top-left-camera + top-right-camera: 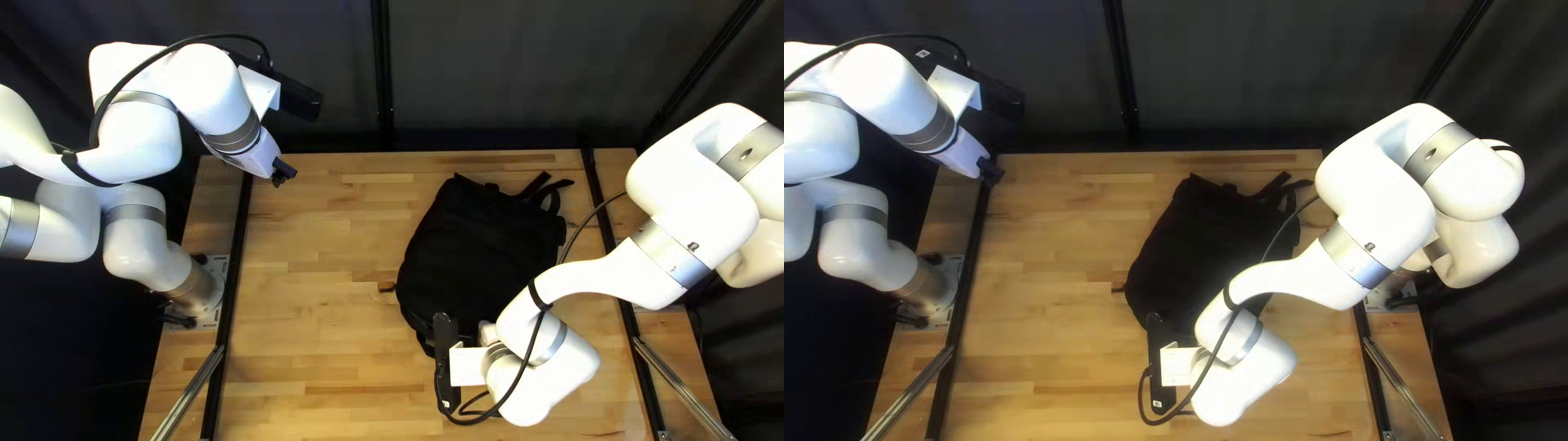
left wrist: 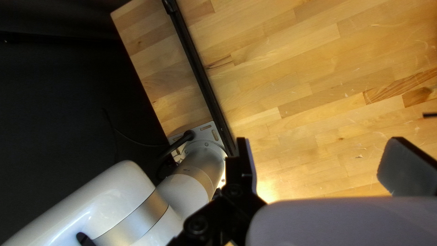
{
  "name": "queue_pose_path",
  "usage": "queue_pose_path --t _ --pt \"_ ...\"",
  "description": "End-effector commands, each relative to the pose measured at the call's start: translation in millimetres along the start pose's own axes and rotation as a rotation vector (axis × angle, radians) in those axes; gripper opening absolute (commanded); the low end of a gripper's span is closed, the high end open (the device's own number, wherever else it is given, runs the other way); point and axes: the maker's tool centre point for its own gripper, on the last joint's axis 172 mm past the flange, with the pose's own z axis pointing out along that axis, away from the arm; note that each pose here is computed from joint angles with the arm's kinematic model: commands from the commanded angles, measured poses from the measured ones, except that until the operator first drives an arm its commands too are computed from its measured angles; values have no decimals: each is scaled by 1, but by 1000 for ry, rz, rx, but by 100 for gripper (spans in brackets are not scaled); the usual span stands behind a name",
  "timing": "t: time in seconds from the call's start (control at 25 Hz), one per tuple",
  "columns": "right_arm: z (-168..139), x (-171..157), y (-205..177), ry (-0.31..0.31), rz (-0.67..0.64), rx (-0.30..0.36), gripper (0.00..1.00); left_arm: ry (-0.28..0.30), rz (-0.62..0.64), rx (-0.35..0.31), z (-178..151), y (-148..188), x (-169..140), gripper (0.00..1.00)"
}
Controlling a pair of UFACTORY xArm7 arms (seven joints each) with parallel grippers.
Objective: Remove a lunch box from a kids backpack
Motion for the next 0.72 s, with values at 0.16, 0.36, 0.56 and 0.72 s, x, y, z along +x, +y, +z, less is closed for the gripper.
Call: queue_pose_path --t 0.16,0.36,0.56,0.72 --pt "-5 16 15 4 -27 -15 1 0 0 0 0 0 0 100" --pt "7 17 15 0 -43 -3 91 0 0 0 0 0 0 100" --pt "8 17 17 -2 -43 5 26 0 0 0 0 0 0 100" --pt "7 14 18 1 -45 6 100 0 0 0 0 0 0 100"
